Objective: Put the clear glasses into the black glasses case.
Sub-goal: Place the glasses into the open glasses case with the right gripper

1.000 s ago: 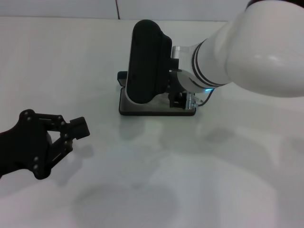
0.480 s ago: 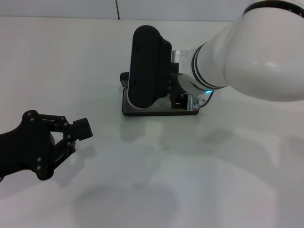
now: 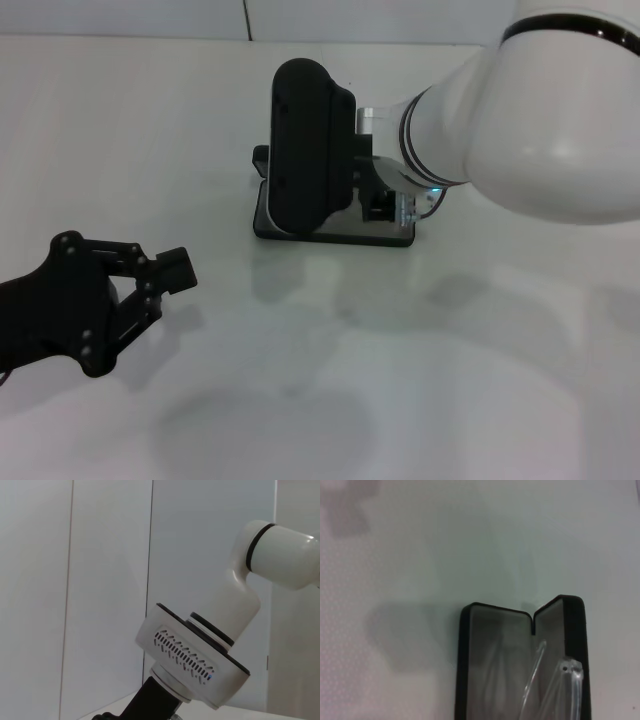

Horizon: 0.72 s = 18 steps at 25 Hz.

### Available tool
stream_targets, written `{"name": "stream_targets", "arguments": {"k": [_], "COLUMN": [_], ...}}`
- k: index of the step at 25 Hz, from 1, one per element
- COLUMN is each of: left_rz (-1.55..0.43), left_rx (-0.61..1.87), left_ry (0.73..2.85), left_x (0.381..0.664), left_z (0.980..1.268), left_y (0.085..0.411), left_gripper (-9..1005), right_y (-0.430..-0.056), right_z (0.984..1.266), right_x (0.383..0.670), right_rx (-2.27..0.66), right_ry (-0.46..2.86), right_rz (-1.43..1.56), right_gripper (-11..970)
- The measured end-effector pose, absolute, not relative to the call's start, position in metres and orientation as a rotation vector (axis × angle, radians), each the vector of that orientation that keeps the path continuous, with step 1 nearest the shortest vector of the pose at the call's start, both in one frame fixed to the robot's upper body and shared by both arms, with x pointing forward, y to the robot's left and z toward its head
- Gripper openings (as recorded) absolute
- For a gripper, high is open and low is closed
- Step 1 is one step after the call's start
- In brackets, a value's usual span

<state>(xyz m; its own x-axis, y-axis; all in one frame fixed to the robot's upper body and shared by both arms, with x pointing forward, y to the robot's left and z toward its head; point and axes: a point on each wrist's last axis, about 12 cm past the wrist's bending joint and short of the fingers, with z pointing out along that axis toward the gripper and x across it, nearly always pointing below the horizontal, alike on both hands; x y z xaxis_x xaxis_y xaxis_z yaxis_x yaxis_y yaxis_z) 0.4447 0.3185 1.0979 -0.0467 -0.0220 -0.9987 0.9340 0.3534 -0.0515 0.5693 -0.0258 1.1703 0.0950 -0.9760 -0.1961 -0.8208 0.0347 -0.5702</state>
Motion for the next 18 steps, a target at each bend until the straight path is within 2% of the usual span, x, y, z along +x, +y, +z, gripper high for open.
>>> {"name": "stream_targets", "arguments": {"k": [18], "left_rz": [-0.981], "left_rx": [0.904], "left_ry": [1.390], "left_x": [0.4445], "left_z": [1.0961], "left_y": [0.3176], "left_gripper": [86], "right_y": [-0.0213], "right_z": [1.1718], "right_x": [0.5630], "right_rx": [-1.827], "right_ry": [1.735], "right_rz": [-0.341], "right_gripper": [57]}}
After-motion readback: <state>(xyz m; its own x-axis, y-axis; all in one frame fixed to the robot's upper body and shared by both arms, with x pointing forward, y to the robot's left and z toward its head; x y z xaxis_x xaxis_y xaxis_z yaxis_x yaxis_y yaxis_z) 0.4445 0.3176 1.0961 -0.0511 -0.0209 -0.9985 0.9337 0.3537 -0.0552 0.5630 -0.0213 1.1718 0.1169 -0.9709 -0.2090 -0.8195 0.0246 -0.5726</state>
